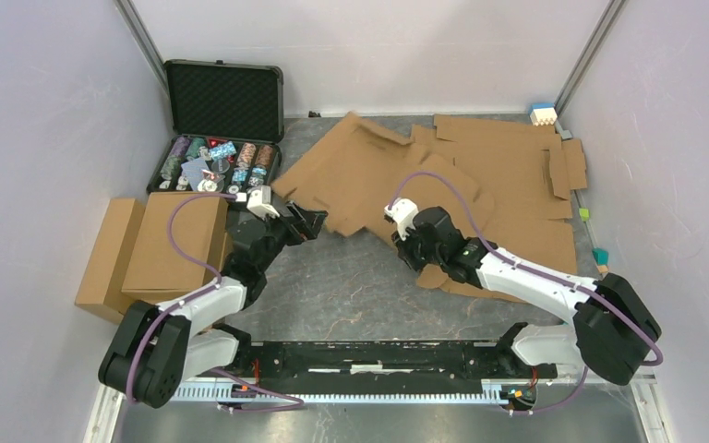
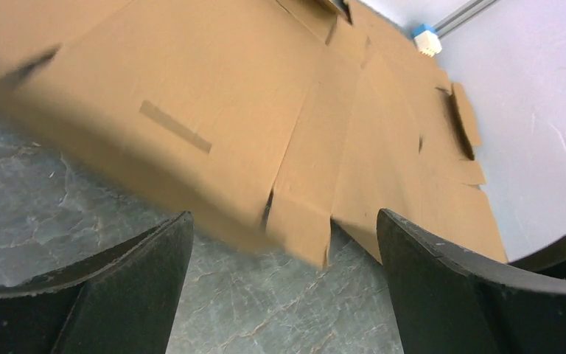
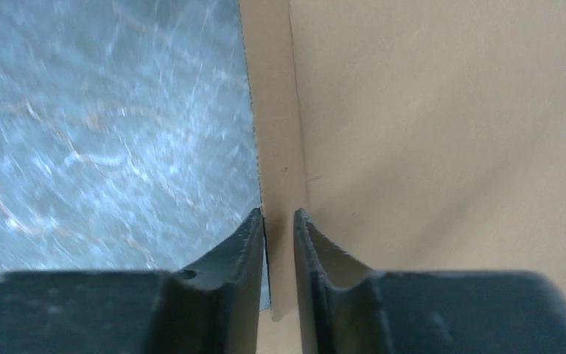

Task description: Fold the paper box

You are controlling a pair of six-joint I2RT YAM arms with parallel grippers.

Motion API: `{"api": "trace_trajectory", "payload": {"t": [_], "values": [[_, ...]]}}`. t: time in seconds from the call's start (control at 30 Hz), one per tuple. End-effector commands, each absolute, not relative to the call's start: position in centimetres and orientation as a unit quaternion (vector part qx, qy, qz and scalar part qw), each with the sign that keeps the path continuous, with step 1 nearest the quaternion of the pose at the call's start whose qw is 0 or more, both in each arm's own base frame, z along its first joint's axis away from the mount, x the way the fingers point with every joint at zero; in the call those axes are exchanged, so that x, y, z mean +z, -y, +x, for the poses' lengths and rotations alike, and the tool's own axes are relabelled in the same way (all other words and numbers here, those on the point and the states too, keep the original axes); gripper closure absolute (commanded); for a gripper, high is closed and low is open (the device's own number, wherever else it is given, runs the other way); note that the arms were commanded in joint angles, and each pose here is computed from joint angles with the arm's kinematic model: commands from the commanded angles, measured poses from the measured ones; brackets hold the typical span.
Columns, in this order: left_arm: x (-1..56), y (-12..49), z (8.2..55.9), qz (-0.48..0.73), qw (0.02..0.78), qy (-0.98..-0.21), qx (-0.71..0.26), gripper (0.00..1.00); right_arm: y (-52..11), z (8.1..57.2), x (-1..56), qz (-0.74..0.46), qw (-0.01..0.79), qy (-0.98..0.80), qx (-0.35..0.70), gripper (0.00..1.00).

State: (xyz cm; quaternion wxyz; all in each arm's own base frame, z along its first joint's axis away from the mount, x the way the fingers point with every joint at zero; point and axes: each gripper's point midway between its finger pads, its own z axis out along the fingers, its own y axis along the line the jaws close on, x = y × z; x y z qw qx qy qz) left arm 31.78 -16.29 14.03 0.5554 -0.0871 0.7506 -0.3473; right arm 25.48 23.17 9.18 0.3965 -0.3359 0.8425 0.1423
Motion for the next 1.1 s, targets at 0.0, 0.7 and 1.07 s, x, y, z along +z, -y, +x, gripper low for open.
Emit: {"api": "trace_trajectory", "payload": {"t": [0.0, 0.7, 1.07], "values": [[14.5, 16.0, 33.2, -0.116, 0.552, -0.756, -0.334, 0.0, -22.6, 23.7, 7.2, -0.357, 0.362, -0.849, 0.142, 0.62], [11.7, 8.2, 33.0, -0.236, 0.545, -0.793, -0.133, 0.05, -10.1, 28.4, 8.3, 0.015, 0.444, -0.891, 0.094, 0.23], [10.1, 10.3, 33.9, -0.215, 0.501, -0.825, -0.15, 0.12, -8.0, 27.5, 6.0, 0.127, 0.422, -0.885, 0.15, 0.02]]}}
